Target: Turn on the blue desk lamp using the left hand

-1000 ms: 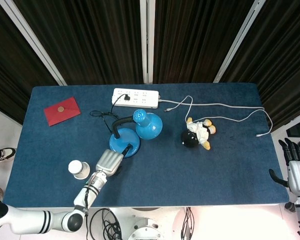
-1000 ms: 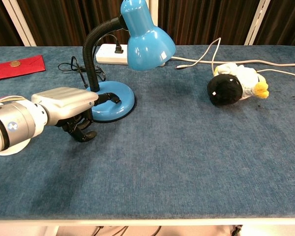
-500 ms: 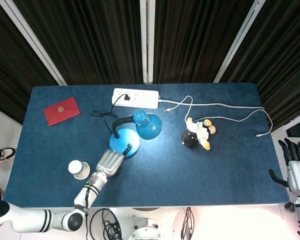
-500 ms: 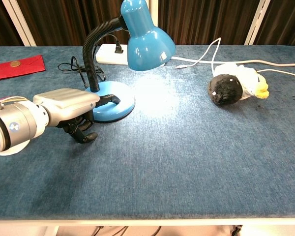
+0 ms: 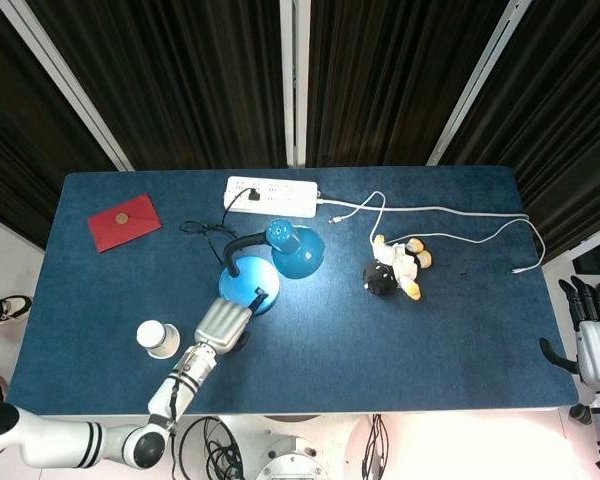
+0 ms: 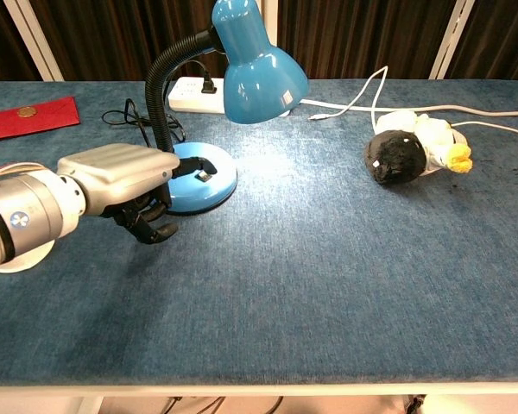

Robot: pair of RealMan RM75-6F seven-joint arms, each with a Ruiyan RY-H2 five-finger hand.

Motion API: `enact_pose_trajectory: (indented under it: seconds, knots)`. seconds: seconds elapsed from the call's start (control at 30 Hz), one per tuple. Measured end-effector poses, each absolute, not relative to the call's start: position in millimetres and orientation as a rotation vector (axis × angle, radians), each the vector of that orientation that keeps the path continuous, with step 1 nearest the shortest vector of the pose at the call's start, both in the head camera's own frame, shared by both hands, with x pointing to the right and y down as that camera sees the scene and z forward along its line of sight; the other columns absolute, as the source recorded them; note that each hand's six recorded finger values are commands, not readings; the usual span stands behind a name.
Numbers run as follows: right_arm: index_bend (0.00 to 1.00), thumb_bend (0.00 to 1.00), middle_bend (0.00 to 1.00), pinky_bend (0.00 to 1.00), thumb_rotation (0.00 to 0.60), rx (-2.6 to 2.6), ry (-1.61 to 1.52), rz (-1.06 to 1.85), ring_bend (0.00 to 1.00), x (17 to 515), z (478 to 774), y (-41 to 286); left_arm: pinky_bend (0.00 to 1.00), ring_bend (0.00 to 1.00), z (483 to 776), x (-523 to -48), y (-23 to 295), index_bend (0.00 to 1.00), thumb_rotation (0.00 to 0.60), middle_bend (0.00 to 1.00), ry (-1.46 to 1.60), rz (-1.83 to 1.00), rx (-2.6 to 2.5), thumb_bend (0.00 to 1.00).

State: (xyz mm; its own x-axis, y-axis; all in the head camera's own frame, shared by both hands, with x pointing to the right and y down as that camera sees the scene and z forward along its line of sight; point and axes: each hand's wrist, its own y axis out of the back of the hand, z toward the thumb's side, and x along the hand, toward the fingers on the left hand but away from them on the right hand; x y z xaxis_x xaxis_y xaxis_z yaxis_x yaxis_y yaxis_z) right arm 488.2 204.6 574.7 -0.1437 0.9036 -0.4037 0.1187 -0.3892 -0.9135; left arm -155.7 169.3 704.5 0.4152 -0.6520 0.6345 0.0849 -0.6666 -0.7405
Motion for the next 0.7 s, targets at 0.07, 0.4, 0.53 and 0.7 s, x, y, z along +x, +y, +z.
enact_pose_trajectory:
  seconds: [0.07, 0.4, 0.53, 0.7]
  knots:
    - [0.00, 0.22, 0.00, 0.00, 0.600, -1.494, -1.179, 1.597, 0.00, 488.5, 574.4, 204.5, 0.80, 0.79, 694.1, -156.1, 170.5, 0.10, 0.600, 0.83, 0.503, -1.274, -1.939, 0.41]
    - [0.00, 0.22, 0.00, 0.00, 0.600, -1.494, -1.164, 1.594, 0.00, 484.7, 574.8, 205.0, 0.80, 0.78, 623.9, -213.0, 179.2, 0.51, 0.600, 0.82, 0.559, -1.312, -1.815, 0.39]
    - [0.00, 0.22, 0.00, 0.00, 0.600, -1.495, -1.156, 1.593, 0.00, 481.4, 575.8, 205.4, 0.77, 0.65, 588.6, -257.4, 166.1, 0.54, 0.600, 0.71, 0.669, -1.365, -1.667, 0.38]
    - [0.00, 0.22, 0.00, 0.00, 0.600, -1.493, -1.155, 1.587, 0.00, 477.3, 574.7, 205.8, 0.18, 0.04, 559.2, -302.4, 154.9, 0.18, 0.600, 0.13, 0.842, -1.331, -1.507, 0.19]
